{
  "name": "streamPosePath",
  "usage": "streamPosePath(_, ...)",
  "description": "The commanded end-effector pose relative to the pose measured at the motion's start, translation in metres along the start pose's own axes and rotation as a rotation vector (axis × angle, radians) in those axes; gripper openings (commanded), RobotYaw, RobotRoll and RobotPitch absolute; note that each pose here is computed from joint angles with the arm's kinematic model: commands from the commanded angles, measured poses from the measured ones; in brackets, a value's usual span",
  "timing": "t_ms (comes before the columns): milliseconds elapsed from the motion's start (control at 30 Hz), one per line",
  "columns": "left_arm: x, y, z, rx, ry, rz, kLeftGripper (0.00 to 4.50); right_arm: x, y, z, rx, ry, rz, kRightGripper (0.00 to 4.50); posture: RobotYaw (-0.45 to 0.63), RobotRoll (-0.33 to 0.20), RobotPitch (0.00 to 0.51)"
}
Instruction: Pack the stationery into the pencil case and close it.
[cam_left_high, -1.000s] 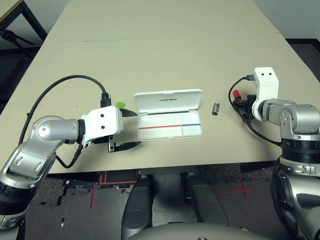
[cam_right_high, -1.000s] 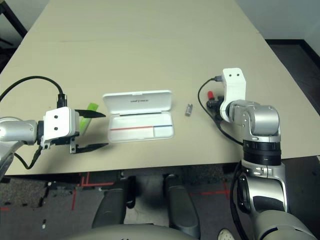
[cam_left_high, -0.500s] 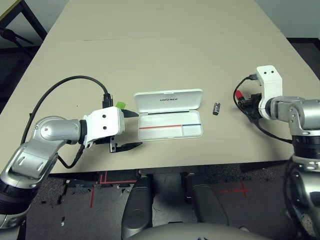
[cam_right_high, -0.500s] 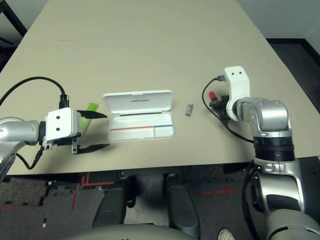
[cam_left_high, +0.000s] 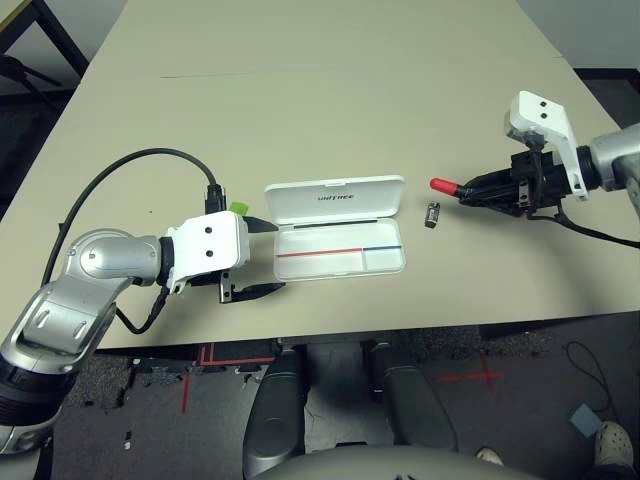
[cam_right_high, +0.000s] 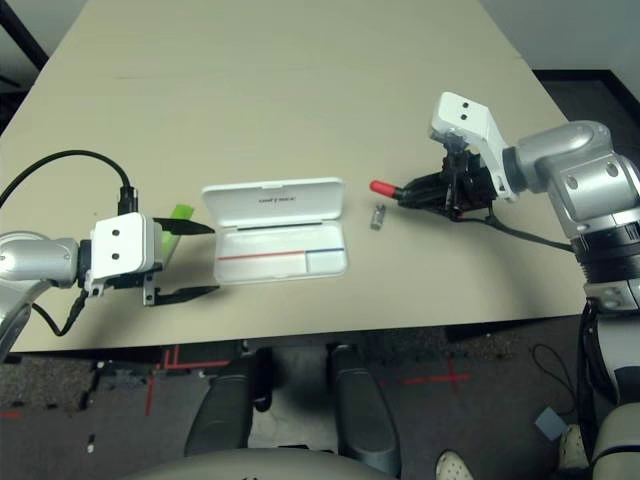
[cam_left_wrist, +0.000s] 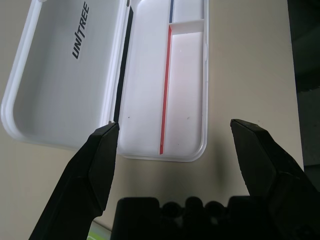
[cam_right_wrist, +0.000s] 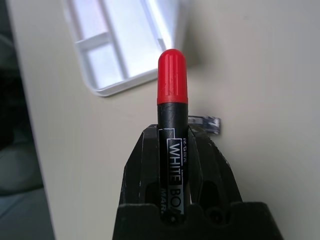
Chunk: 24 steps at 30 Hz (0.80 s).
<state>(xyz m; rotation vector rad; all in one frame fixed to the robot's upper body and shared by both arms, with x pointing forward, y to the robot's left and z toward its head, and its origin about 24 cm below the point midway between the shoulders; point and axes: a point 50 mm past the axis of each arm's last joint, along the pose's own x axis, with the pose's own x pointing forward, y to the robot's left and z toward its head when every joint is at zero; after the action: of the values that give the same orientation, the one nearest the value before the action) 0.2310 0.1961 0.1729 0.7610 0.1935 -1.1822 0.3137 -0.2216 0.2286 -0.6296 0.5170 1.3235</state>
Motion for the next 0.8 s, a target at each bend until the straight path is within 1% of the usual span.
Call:
streamPosePath(33,-0.001,-0.002,0.000,-0.004,0.015,-0.021,4.50,0.007,0.003,0.013,-0.072,0.013,0.096,0.52,0.11,0.000,0.205)
streamPosePath(233,0.000,-0.002,0.001,-0.008,0.018,-0.025,4.50,0.036,0.009,0.036,-0.165,0.013,0.221,0.52,0.11,0.000,0.208)
streamPosePath(467,0.001,-0.002,0.001,-0.008,0.022,-0.027,4.50,0.065,0.008,0.059,-0.211,-0.025,0.255,0.52,0.12,0.000,0.206)
streamPosePath(600,0.002,-0.004,0.001,-0.010,0.023,-0.025,4.50,0.085,0.013,0.068,-0.230,-0.053,0.260,0.52,0.12,0.000,0.203)
streamPosePath(800,0.003,-0.004,0.001,-0.011,0.022,-0.022,4.50,0.109,0.020,0.074,-0.242,-0.064,0.246,0.52,0.13,0.000,0.199)
